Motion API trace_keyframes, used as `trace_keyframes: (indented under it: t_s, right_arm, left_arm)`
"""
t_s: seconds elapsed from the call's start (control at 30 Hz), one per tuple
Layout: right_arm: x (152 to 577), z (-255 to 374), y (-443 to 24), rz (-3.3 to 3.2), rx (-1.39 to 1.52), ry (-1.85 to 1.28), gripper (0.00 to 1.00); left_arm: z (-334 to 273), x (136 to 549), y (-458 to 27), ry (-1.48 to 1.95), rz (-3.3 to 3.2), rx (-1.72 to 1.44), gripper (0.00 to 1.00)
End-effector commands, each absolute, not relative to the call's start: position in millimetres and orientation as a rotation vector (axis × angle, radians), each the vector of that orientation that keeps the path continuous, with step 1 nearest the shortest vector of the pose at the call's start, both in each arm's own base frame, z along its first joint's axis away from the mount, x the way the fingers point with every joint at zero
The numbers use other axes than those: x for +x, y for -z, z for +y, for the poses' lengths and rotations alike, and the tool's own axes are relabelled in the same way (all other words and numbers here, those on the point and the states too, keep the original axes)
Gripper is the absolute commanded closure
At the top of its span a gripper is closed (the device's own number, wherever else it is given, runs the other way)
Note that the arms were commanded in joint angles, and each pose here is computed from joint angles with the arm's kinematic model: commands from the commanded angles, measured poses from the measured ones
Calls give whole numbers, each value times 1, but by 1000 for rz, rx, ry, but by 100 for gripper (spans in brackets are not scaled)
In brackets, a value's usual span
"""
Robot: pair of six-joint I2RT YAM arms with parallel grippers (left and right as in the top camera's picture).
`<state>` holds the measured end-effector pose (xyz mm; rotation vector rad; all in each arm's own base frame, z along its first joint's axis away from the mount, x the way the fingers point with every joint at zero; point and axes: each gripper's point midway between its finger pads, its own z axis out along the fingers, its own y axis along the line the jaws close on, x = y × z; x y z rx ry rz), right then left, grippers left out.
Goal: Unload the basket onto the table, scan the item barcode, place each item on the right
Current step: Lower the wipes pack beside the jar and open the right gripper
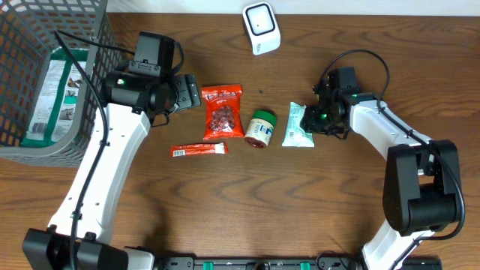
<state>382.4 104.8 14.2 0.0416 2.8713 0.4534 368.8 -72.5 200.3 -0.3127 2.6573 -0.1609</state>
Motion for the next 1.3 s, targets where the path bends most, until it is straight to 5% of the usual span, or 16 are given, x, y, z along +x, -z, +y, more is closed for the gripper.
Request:
trace_keyframes:
  t_s: [0.0,0.77,1.27]
  right_arm:
    - [381,102,-8,2881,17,-410,61]
    - [379,132,-12,2817,-27,-641,63]
    - [382,127,-36,2766,-82,-609,53]
  left_arm:
    - [-69,368,-205,151,2643,-313,13]
    - [-69,368,-205,151,2643,-313,13]
    - [-69,368,-205,151,2643,-313,13]
